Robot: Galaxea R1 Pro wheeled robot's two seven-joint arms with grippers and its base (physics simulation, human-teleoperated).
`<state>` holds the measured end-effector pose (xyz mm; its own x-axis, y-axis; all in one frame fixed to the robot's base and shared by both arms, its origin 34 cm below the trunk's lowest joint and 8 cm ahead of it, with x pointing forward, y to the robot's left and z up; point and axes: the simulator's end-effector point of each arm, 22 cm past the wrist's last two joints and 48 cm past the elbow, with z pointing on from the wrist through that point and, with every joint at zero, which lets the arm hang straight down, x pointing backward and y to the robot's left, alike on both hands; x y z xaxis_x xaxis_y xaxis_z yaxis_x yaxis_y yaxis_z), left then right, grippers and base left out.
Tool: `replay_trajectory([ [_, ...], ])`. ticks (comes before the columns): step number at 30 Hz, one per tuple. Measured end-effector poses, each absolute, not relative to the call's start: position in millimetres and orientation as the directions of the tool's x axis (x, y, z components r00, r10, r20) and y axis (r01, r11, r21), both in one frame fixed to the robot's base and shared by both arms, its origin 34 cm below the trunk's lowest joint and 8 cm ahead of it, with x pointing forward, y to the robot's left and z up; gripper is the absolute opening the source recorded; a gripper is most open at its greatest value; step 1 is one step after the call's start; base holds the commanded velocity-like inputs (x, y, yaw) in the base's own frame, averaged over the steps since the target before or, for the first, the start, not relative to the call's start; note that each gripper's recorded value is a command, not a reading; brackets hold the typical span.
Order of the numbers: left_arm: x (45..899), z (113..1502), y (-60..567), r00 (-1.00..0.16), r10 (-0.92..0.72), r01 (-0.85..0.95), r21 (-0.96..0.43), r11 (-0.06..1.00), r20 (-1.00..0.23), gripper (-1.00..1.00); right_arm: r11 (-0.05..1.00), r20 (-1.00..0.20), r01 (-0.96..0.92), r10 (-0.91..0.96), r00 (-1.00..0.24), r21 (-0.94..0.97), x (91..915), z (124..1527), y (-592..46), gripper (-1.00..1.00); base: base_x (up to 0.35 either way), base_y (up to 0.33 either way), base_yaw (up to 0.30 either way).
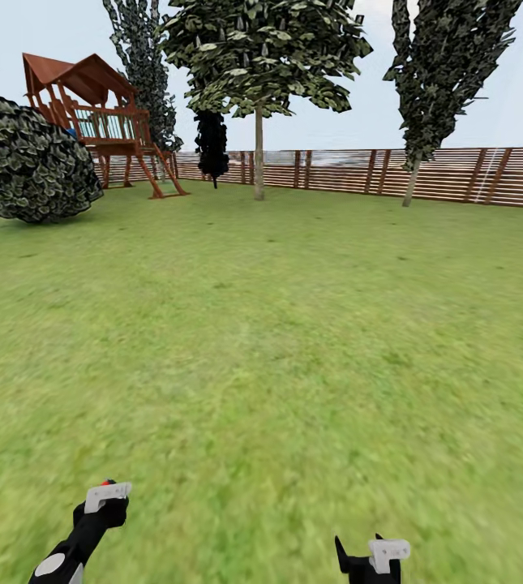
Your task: In the garden, pick up the pesticide atomizer on the floor and spray pesticide onto both trees until each tree trunk is fully covered.
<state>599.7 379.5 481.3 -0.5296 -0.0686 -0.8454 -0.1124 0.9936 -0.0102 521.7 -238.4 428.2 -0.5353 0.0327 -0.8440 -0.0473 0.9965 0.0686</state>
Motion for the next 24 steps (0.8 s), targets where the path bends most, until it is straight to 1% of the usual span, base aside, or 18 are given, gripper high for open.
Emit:
replay_trajectory([
  [24, 599.1, 480.4, 378.4, -0.532, -0.066, -0.109, -0.009, 0.994, -0.844, -1.00, 0.997, -0.844, -0.047, 0.033, -0.535, 0.069, 521.7, 428.2, -238.4, 1.00, 0.333, 0.111, 0.000],
])
